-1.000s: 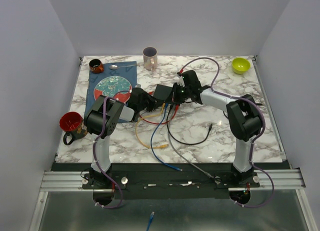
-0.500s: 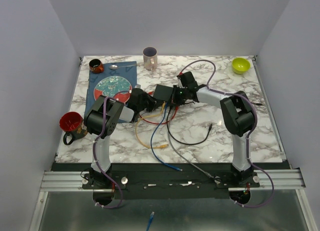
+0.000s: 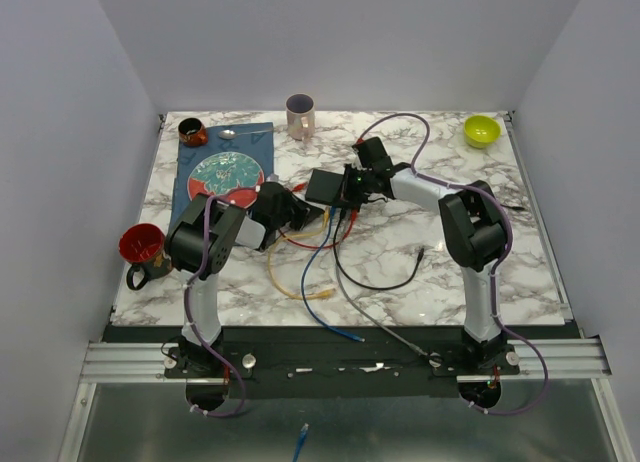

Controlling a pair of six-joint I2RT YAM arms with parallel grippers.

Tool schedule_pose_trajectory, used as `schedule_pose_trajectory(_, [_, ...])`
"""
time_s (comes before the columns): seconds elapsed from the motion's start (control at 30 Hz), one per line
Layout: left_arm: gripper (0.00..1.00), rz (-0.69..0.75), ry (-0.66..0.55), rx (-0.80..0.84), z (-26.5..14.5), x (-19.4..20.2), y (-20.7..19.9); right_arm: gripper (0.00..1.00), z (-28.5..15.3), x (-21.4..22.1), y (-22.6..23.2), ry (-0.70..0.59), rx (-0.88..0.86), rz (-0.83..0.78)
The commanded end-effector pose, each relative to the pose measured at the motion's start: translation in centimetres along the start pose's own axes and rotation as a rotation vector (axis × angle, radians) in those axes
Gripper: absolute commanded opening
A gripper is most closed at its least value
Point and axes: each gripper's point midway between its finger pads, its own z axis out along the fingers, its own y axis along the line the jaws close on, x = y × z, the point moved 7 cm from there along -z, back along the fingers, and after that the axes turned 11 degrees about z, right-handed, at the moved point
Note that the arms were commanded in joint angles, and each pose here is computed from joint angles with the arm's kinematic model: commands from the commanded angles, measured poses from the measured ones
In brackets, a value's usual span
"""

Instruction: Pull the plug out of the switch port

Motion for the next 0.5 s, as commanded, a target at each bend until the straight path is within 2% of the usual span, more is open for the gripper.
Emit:
schedule_pose_trajectory(0.0, [0.00,0.015,0.007,-0.071,-1.1,0.2,1.3,0.01,0.5,-0.2,-0.6,-0.003,0.042,0.002])
schedule_pose_trajectory(0.17, [0.00,0.018,-0.018,-0.078,-2.4,-0.5,1.4,0.02,-0.6,-0.2,0.2,-0.014,0.011,-0.004])
schedule_pose_trajectory(0.23, [0.00,0.020,-0.043,-0.077,-3.1,-1.3,1.0,0.09,-1.9,-0.4,1.0,-0.047,-0.022,-0.016])
schedule_pose_trajectory(0.27, [0.03,0.036,-0.049,-0.074,-3.3,-1.7,0.7,0.13,-2.3,-0.5,1.2,-0.062,-0.027,-0.021])
schedule_pose_trajectory(0.3, [0.10,0.051,-0.062,-0.064,-3.7,-2.1,0.0,0.24,-2.8,-0.5,1.4,-0.071,-0.030,-0.027])
schedule_pose_trajectory(0.33, [0.19,0.066,-0.065,-0.069,-4.0,-2.6,-0.4,0.28,-3.8,-0.7,1.9,-0.090,-0.045,-0.038])
schedule_pose_trajectory(0.37, [0.39,0.099,-0.066,-0.068,-4.2,-2.8,-0.6,0.30,-4.2,-0.7,2.0,-0.097,-0.046,-0.043])
schedule_pose_trajectory(0.4, [0.47,0.124,-0.076,-0.054,-4.7,-3.2,-1.6,0.34,-4.7,-0.6,2.3,-0.106,-0.054,-0.050])
schedule_pose_trajectory(0.47, [0.61,0.151,-0.067,-0.065,-5.1,-3.3,-2.2,0.35,-5.6,-0.4,2.5,-0.109,-0.065,-0.060])
